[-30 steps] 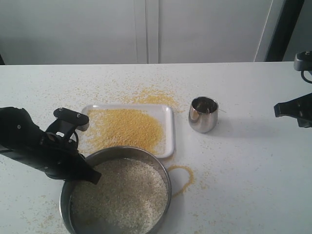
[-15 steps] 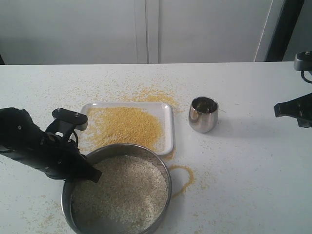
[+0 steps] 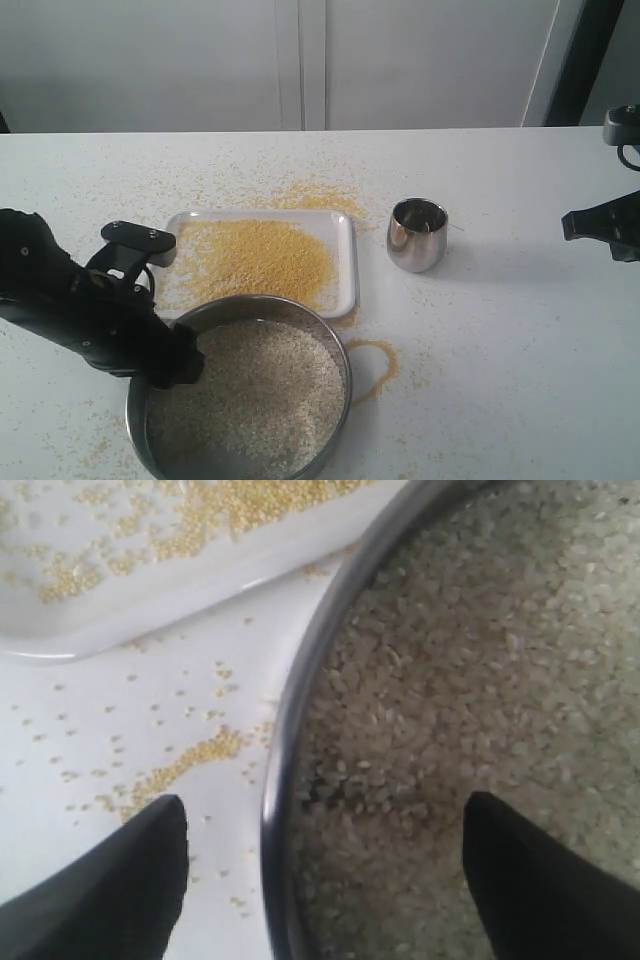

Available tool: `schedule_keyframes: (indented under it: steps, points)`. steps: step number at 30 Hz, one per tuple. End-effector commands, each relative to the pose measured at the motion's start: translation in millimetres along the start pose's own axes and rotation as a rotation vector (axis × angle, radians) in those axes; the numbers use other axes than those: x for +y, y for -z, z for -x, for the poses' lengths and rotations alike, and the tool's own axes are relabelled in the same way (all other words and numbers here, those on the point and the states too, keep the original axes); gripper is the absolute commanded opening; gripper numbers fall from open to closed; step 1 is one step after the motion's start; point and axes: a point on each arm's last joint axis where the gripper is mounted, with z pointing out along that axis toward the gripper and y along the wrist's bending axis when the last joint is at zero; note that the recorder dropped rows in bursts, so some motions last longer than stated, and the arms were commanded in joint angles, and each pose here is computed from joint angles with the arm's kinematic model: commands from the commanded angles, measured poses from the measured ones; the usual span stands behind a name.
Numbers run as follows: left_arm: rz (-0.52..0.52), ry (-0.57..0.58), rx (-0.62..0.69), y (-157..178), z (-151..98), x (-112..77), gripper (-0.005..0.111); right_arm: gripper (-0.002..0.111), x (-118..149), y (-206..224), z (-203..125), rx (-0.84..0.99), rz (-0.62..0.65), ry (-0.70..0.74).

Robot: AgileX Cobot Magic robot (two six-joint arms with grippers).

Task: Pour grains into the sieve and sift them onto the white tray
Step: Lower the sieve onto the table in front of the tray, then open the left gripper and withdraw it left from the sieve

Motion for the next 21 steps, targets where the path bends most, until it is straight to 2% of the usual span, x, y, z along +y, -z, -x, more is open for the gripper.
schedule_keyframes:
  steps: [1, 4, 7, 10, 11, 13, 14, 18, 21]
  points:
    - [-0.021, 0.002, 0.008, 9.9, -1.2, -4.4, 0.078, 0.0, -1.2, 1.1, -0.2, -0.014, -0.003, -0.009]
    - [-0.024, -0.003, -0.02, 18.3, 0.7, -5.8, 0.077, 0.0, -1.2, 1.1, -0.2, -0.014, -0.003, -0.009]
    - [-0.023, -0.039, -0.029, 28.6, 3.0, -6.9, 0.07, 0.0, -1.2, 1.1, -0.2, -0.014, -0.003, -0.009]
    - [-0.007, -0.133, 0.02, 39.6, 3.6, -7.0, 0.047, 0.0, -1.2, 1.1, -0.2, -0.014, -0.003, -0.009]
    - [-0.002, -0.154, 0.04, 44.0, 4.2, -7.2, 0.036, 0.0, -1.2, 1.1, -0.2, -0.014, -0.003, -0.009]
    - [0.011, -0.145, 0.07, 52.2, 5.5, -7.1, 0.011, 0.0, -1.2, 1.1, -0.2, -0.014, -0.003, -0.009]
    - [0.027, -0.102, 0.071, 57.1, 6.6, -4.3, 0.0, 0.0, -1.2, 1.1, -0.2, -0.014, -0.003, -0.009]
    - [0.061, 0.058, 0.099, 71.3, 6.0, 10.5, 0.0, 0.0, -1.2, 1.1, -0.2, -0.014, -0.003, -0.009]
    - [0.081, 0.087, 0.153, 79.9, 0.1, 21.5, 0.0, 0.0, -1.2, 1.1, -0.2, -0.014, -0.003, -0.009]
